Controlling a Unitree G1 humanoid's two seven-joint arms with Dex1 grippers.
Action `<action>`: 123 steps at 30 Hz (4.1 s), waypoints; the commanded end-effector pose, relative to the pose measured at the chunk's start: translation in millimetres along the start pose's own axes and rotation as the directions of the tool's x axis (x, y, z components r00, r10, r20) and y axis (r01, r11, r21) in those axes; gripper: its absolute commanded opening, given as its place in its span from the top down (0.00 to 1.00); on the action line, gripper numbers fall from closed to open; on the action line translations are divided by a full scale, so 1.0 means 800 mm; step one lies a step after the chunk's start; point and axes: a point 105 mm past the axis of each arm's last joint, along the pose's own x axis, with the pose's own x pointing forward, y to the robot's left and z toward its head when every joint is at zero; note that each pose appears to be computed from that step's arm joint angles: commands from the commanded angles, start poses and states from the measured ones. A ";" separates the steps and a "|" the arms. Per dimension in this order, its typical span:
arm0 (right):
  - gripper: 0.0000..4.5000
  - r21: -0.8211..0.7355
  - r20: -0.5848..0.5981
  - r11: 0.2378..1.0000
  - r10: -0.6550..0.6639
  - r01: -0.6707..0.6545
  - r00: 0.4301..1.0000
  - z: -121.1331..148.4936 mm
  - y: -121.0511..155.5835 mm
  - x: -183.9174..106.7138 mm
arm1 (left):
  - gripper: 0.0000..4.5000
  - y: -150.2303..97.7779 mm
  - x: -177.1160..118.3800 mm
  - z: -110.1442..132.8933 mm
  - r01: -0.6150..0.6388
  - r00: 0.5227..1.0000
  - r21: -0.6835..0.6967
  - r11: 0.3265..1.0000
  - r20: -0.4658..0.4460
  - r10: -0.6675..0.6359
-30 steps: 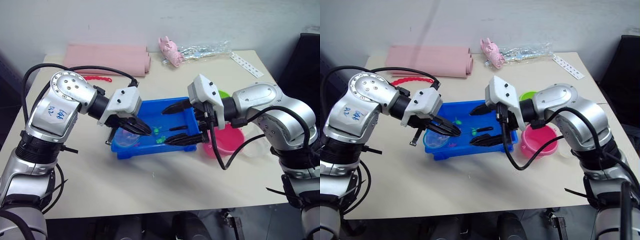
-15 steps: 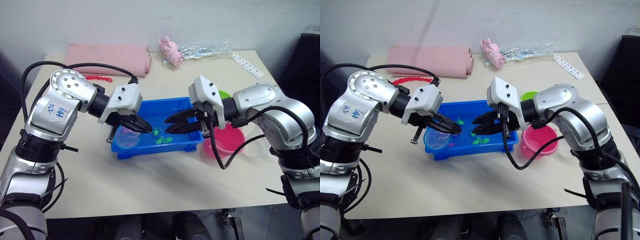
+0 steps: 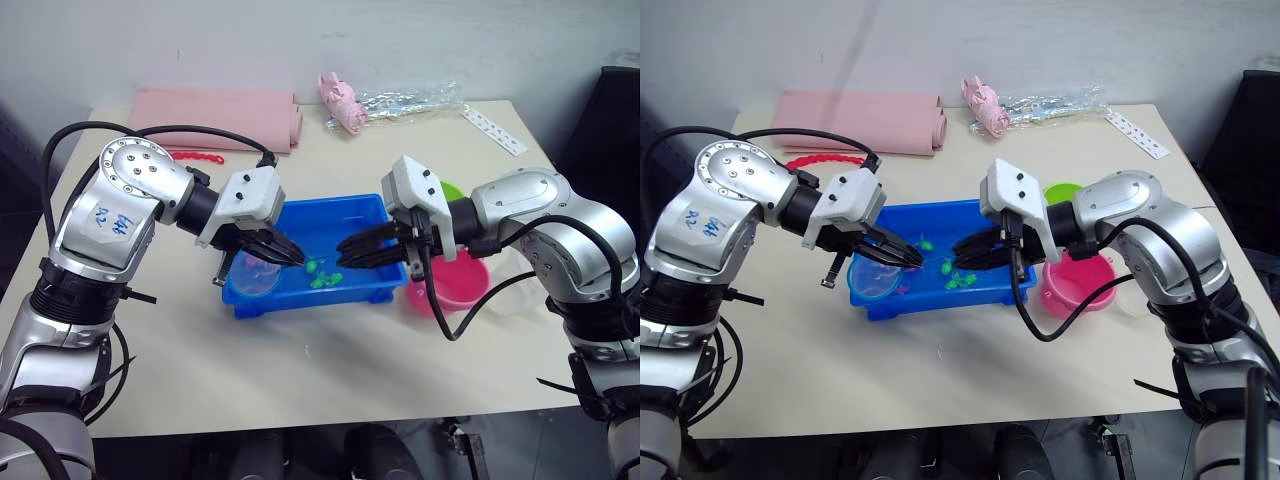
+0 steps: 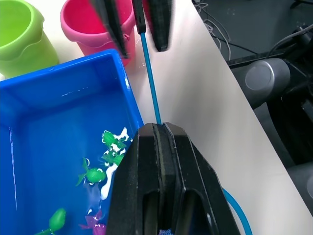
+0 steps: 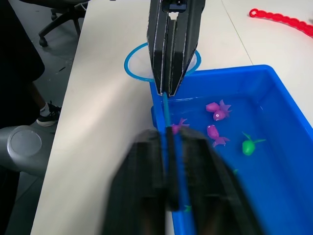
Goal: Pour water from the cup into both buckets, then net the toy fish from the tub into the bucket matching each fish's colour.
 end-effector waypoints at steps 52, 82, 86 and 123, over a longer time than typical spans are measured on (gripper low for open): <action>1.00 -0.038 -0.191 0.970 -0.243 0.241 0.951 -0.133 -0.048 0.017 | 0.02 -0.070 -0.118 -0.111 -0.459 0.887 -0.362 0.811 -0.137 0.441; 1.00 0.185 0.008 0.938 -0.299 0.292 0.954 -0.087 -0.041 0.012 | 0.02 -0.046 -0.113 -0.102 -0.452 0.884 -0.343 0.823 -0.053 0.464; 1.00 0.222 0.042 0.915 -0.355 0.337 0.934 -0.070 -0.034 -0.025 | 0.02 -0.037 -0.097 -0.079 -0.378 0.900 -0.366 0.851 0.070 0.430; 1.00 -0.283 -0.474 0.575 -0.780 0.767 0.410 -0.118 0.126 -0.243 | 0.02 0.051 0.002 0.008 0.022 0.903 -0.085 0.996 0.428 0.017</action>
